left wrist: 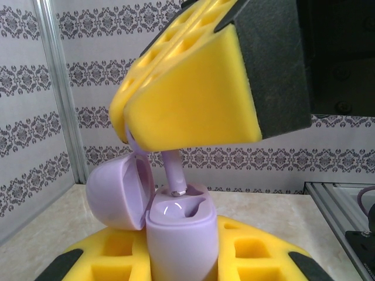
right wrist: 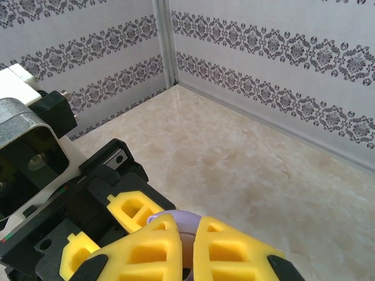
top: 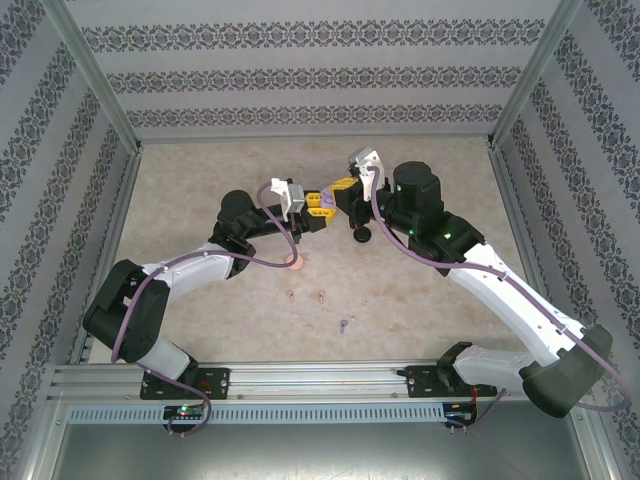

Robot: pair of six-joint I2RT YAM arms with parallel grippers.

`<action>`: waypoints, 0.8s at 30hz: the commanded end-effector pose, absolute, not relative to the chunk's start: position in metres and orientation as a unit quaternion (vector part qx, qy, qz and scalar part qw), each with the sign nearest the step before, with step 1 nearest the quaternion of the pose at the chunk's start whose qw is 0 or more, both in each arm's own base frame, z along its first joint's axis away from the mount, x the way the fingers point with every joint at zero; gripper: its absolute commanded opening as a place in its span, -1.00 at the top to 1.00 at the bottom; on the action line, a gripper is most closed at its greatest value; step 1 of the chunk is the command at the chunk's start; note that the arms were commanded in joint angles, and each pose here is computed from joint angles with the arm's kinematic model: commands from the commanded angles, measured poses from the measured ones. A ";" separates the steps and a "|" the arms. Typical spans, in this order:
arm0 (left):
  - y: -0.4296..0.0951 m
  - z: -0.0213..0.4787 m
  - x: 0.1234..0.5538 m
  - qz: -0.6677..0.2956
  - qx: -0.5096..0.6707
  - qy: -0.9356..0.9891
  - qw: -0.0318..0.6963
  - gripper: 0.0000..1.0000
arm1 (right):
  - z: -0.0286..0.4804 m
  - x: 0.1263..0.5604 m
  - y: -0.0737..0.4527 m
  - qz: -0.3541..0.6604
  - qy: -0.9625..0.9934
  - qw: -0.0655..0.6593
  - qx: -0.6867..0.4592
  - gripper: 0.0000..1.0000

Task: Insert the wireless bluetooth earbuds into the charging case

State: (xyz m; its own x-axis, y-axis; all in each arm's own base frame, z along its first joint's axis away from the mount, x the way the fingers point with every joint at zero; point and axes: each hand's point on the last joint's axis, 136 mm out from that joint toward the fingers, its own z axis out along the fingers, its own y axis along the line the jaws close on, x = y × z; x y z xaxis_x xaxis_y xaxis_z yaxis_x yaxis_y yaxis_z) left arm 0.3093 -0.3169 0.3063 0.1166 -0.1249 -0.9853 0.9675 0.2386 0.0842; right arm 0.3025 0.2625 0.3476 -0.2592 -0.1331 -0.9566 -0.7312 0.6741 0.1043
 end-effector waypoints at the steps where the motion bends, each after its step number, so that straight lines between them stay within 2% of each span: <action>1: -0.321 0.331 0.299 -0.450 0.440 0.452 0.632 1.00 | 0.345 0.300 0.266 0.288 0.739 0.530 -0.299 0.89; 24: -0.322 0.332 0.301 -0.449 0.440 0.452 0.633 1.00 | 0.336 0.283 0.267 0.288 0.743 0.517 -0.312 0.93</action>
